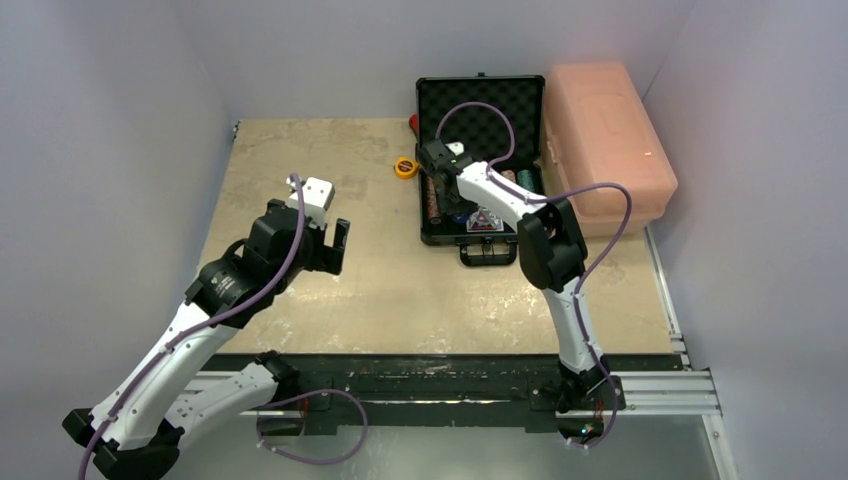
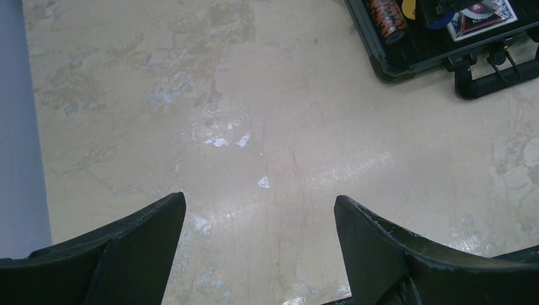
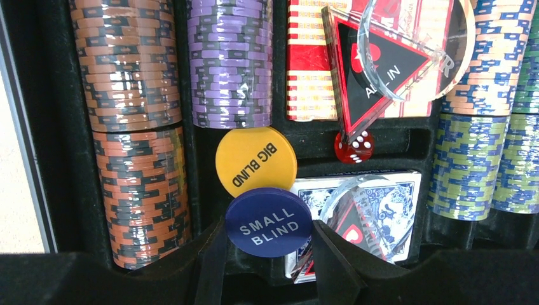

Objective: Pack up texas hold em set

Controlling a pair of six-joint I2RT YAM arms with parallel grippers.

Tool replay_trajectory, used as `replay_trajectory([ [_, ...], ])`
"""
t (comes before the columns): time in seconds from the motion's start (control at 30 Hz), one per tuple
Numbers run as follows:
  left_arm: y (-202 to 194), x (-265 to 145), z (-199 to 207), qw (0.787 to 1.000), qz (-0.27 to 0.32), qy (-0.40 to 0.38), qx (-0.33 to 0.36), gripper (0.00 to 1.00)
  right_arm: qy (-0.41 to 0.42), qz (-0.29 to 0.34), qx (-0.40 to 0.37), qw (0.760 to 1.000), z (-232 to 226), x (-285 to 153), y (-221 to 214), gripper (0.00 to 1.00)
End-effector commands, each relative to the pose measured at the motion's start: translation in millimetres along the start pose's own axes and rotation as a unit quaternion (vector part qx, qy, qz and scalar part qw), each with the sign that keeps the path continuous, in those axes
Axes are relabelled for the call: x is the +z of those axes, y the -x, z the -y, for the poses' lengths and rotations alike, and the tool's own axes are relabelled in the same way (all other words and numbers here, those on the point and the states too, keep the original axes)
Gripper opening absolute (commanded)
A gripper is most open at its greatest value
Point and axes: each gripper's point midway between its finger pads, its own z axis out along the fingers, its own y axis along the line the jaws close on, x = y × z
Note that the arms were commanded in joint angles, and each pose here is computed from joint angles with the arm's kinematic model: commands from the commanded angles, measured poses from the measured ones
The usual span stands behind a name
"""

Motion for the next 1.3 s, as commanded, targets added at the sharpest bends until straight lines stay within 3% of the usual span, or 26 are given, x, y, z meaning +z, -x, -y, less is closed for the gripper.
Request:
replay_trajectory([
  [0.0, 6, 2, -1, 1.000, 0.011, 0.002, 0.002, 0.87, -0.003, 0.023, 0.005, 1.000, 3, -8, 18, 0.43],
  [0.4, 4, 4, -1, 1.000, 0.007, 0.003, 0.004, 0.87, 0.008, 0.016, -0.001, 1.000, 0, -8, 12, 0.49],
  [0.8, 4, 5, 0, 1.000, 0.005, 0.004, 0.005, 0.87, 0.022, 0.026, -0.004, 0.999, 2, -22, 18, 0.70],
  [1.27, 3, 7, -1, 1.000, 0.001, 0.006, 0.007, 0.87, 0.103, 0.129, 0.015, 0.986, 5, -122, 65, 0.77],
])
